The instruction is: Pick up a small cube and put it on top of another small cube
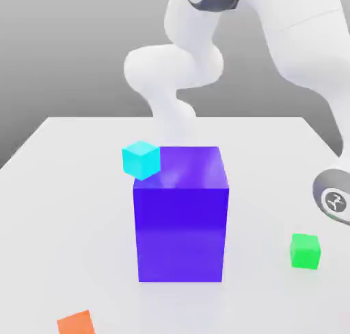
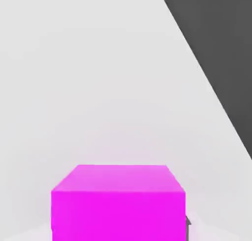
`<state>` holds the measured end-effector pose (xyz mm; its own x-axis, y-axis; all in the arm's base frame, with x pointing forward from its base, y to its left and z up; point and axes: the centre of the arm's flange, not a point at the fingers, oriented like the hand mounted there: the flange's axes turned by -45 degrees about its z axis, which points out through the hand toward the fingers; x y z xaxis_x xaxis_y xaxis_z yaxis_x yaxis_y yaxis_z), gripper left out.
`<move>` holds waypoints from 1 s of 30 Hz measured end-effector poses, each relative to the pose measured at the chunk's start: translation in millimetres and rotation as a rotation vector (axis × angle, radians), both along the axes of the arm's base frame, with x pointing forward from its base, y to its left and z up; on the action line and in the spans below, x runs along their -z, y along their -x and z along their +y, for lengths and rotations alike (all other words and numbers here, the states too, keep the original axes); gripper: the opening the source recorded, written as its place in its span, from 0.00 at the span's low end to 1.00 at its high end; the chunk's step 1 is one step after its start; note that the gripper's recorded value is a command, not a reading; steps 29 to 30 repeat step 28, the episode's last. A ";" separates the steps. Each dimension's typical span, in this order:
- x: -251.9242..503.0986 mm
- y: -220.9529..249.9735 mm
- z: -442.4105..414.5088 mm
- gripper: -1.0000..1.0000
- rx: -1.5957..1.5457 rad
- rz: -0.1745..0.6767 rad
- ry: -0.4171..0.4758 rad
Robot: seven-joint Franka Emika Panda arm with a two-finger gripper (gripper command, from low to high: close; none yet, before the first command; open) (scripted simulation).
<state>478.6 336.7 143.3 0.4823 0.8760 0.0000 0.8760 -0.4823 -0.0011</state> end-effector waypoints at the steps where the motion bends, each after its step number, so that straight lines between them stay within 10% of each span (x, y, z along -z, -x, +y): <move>1: -13.4 -0.2 0.1 0.00 0.000 0.000 0.000; 24: -47.9 160.6 -62.3 0.00 -0.631 0.000 0.001; 25: -39.5 161.1 -62.8 1.00 -0.631 0.000 0.001; 30: -39.5 161.1 -62.8 1.00 -0.631 0.000 0.001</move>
